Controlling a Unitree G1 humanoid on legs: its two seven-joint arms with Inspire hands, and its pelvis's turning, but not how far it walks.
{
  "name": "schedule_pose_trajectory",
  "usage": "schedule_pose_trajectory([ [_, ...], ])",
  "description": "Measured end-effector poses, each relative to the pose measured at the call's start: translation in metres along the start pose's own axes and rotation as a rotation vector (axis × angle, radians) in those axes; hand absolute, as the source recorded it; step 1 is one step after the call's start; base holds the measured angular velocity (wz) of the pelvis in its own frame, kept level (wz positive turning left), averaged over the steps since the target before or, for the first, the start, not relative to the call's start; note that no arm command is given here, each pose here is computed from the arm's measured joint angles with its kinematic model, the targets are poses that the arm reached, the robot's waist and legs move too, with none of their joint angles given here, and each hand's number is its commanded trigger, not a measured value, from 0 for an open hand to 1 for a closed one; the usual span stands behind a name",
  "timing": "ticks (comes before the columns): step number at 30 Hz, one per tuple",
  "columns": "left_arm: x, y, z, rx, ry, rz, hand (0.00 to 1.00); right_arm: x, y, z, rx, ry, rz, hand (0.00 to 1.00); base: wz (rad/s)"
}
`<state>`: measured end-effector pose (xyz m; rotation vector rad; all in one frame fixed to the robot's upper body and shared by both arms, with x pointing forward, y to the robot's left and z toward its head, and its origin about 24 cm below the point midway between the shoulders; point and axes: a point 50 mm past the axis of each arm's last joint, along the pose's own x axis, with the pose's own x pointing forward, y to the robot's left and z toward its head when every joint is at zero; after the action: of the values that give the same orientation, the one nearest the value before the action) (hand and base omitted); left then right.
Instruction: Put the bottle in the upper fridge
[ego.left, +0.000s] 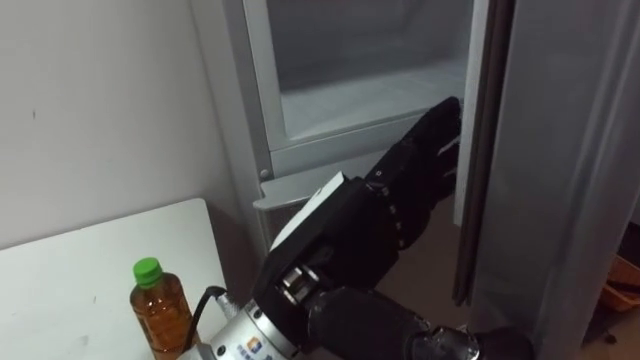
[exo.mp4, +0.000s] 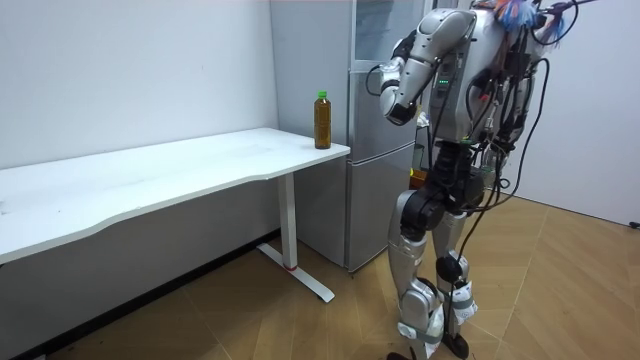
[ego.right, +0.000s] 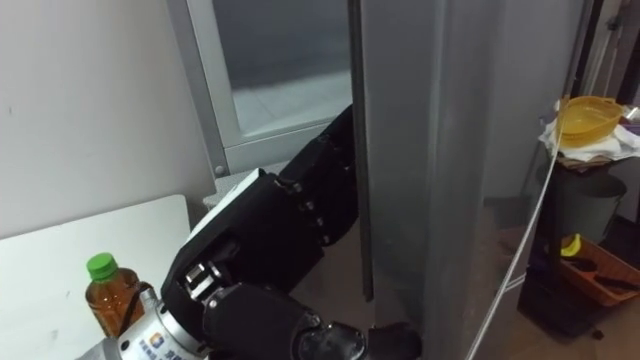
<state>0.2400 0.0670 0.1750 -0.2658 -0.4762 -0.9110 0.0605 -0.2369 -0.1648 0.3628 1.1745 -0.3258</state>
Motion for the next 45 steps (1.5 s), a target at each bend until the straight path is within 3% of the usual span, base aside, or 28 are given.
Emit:
schedule_pose_trajectory([
  [45, 0.023, -0.013, 0.003, 0.010, -0.012, -0.146, 0.00, -0.005, -0.015, -0.003, 0.045, 0.005, -0.041, 0.00, -0.07],
])
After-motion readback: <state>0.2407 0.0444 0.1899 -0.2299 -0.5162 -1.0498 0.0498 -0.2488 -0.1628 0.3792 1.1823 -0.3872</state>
